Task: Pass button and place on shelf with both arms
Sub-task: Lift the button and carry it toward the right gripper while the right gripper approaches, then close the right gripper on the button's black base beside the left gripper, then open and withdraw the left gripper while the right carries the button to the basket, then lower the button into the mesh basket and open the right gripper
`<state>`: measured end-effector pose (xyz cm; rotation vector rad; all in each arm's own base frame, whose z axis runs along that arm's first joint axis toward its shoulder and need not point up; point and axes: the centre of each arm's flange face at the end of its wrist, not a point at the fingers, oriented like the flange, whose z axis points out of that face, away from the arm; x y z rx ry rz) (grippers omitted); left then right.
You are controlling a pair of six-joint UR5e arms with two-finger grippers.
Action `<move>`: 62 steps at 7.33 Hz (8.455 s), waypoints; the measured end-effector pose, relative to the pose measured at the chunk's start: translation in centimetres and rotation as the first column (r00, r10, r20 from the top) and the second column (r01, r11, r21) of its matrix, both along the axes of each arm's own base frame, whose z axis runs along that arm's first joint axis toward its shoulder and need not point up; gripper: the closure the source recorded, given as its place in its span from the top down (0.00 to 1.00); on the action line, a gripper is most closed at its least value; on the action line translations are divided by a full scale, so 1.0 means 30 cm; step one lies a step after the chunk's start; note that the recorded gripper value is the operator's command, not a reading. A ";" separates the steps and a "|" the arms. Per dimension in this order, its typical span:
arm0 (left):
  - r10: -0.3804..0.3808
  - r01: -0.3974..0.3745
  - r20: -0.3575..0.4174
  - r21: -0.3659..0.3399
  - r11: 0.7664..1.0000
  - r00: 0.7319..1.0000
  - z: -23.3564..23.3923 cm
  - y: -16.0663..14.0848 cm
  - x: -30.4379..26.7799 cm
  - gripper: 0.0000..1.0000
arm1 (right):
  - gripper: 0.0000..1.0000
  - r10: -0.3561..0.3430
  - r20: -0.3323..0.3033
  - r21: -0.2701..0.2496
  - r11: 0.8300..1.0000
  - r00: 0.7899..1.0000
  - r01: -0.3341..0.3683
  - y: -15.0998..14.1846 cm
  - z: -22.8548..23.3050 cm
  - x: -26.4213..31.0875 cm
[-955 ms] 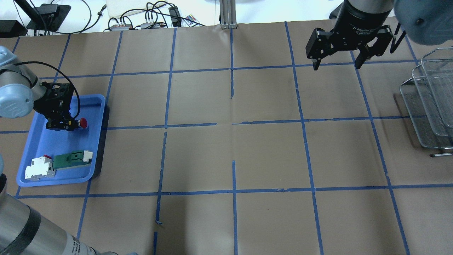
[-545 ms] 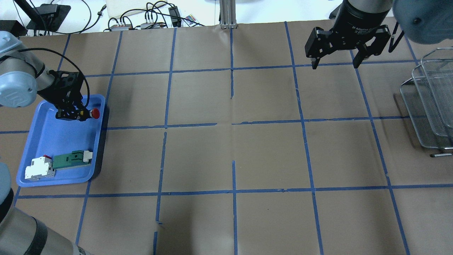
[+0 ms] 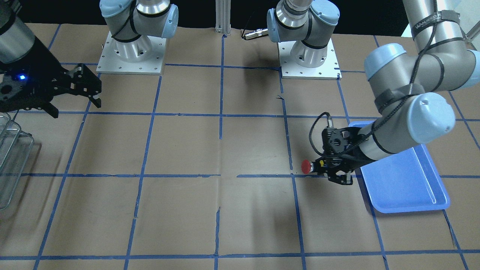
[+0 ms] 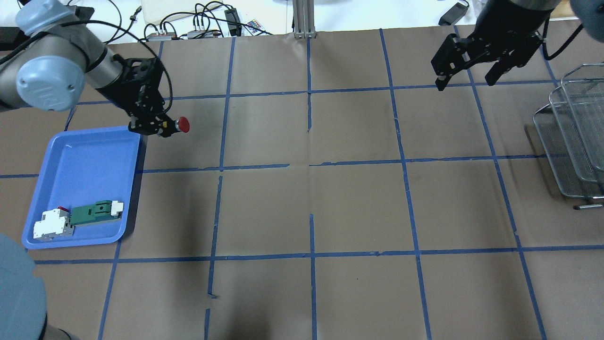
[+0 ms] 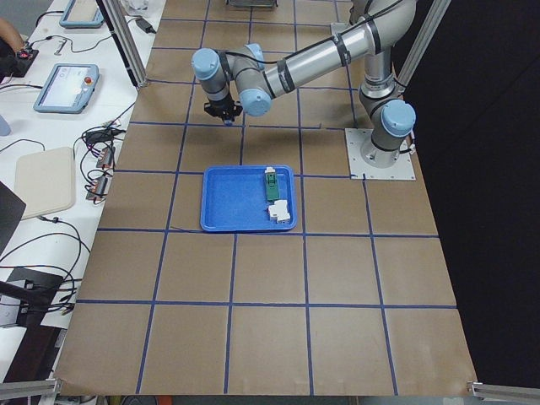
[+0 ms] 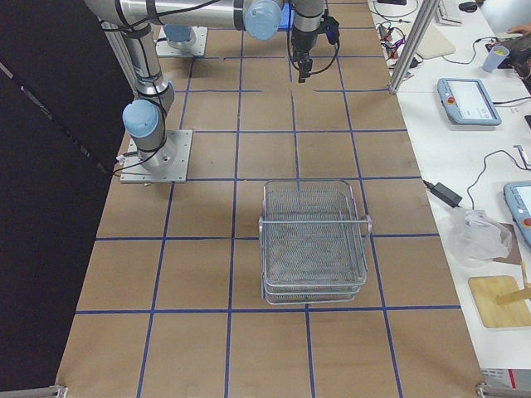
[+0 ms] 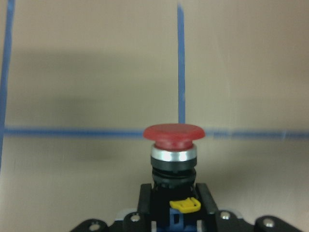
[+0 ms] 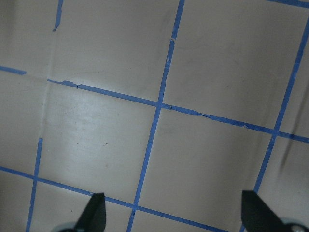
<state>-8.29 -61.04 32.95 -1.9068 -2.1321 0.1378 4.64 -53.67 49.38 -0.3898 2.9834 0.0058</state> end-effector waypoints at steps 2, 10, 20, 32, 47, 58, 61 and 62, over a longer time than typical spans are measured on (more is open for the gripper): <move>0.125 -0.124 -0.032 0.030 0.992 0.992 0.030 0.012 -0.264 0.00 | 1.00 0.130 0.160 -0.082 0.990 0.979 -0.118 0.001 0.040 -0.005; -0.063 0.029 -0.450 -0.082 0.996 0.891 0.300 0.140 -0.876 0.00 | 1.00 0.884 0.066 -0.497 0.432 0.463 -0.753 0.140 -0.012 0.100; -0.234 0.163 -0.479 -0.185 0.969 0.846 0.457 0.374 -1.119 0.00 | 1.00 0.911 0.076 -0.542 0.379 0.405 -0.750 0.202 0.029 0.136; -0.238 0.154 -0.481 -0.208 0.966 0.844 0.506 0.408 -1.106 0.00 | 0.00 0.921 0.076 -0.560 0.357 0.382 -0.748 0.271 0.082 0.163; 0.381 -0.409 -0.197 -0.128 0.904 0.903 0.558 0.305 -0.844 1.00 | 0.00 0.837 -0.104 -0.380 0.466 0.538 -0.799 -0.049 -0.185 -0.516; 0.873 -0.908 0.316 -0.077 0.413 0.371 0.544 0.379 -0.270 1.00 | 0.70 0.779 -0.192 -0.006 0.607 0.597 -0.794 0.010 -0.364 -1.181; 0.896 -0.937 0.335 -0.088 0.337 0.291 0.531 0.404 -0.262 1.00 | 1.00 0.772 -0.174 -0.011 0.619 0.611 -0.785 0.011 -0.384 -1.180; 0.901 -0.939 0.324 -0.089 0.332 0.288 0.534 0.400 -0.263 1.00 | 1.00 0.769 -0.162 -0.013 0.625 0.618 -0.781 0.017 -0.380 -1.175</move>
